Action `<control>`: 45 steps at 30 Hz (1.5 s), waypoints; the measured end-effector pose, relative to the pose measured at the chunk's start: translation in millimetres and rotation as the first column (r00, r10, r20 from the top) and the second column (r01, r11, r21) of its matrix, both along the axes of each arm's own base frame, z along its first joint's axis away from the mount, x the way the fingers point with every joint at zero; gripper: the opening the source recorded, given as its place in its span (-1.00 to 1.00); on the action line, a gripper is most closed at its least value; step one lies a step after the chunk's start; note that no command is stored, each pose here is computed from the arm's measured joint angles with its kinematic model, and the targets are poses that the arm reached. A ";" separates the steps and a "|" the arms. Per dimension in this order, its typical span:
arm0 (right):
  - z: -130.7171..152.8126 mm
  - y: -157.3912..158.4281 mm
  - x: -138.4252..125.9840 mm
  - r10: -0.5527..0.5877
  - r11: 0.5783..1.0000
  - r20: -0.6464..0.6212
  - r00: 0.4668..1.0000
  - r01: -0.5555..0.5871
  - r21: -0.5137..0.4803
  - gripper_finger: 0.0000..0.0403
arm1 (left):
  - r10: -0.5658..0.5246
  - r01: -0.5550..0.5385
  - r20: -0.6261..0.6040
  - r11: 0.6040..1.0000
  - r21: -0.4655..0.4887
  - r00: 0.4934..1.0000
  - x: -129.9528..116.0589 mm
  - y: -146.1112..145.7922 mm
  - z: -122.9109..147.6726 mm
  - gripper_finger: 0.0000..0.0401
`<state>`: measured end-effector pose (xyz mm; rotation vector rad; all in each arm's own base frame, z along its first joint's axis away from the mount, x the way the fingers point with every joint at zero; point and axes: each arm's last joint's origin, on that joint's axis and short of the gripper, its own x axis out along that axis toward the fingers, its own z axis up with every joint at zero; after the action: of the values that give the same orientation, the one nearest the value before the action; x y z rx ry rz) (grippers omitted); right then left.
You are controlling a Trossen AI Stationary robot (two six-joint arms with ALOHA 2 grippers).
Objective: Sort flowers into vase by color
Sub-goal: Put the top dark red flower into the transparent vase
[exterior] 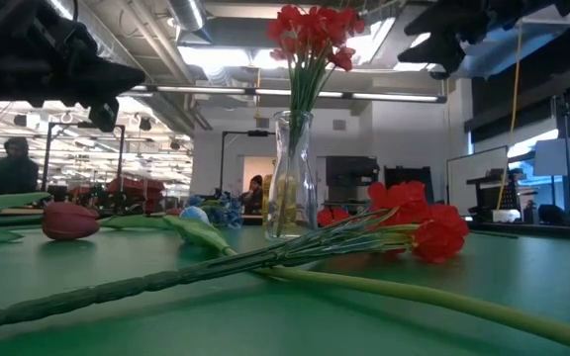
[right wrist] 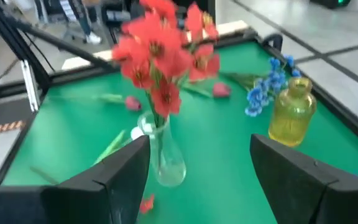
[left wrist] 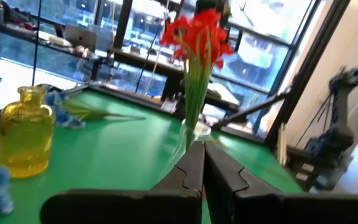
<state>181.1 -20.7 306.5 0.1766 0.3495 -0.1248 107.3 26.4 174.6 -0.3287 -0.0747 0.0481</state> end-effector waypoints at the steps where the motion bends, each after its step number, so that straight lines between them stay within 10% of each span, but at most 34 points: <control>1: -1.6 0.0 0.0 0.000 1.000 -0.010 1.000 0.000 0.002 0.37 | -0.001 0.001 0.014 1.000 -0.010 1.000 -0.1 0.0 1.3 -1.00; 13: -23.5 0.5 1.7 0.034 0.999 -0.023 0.999 -0.034 -0.013 0.37 | 0.010 -0.007 0.121 1.000 -0.028 0.993 -2.6 -0.4 30.0 -1.00; 21: -20.9 0.2 3.0 0.033 0.999 0.009 0.999 -0.033 -0.019 0.37 | 0.212 -0.214 -0.111 0.977 -0.009 0.971 -7.7 4.0 82.1 -1.00; 26: -21.3 0.2 2.9 0.034 0.999 0.005 0.999 -0.033 -0.019 0.37 | 0.318 -0.357 -0.413 0.934 -0.019 0.853 -6.2 8.7 98.3 -1.00; 34: -21.5 0.0 2.8 0.026 0.999 0.003 1.000 -0.026 -0.021 0.37 | 0.200 -0.427 -0.776 0.899 -0.098 0.598 10.2 9.5 75.3 -1.00; 45: -21.9 0.1 2.7 0.022 1.000 -0.001 1.000 -0.022 -0.013 0.37 | 0.118 -0.407 -0.916 0.912 -0.054 0.384 41.1 0.0 40.5 -0.74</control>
<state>183.7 -20.6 284.6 0.1593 0.3518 -0.1053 148.4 26.4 215.0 -0.5353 1.0079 0.5767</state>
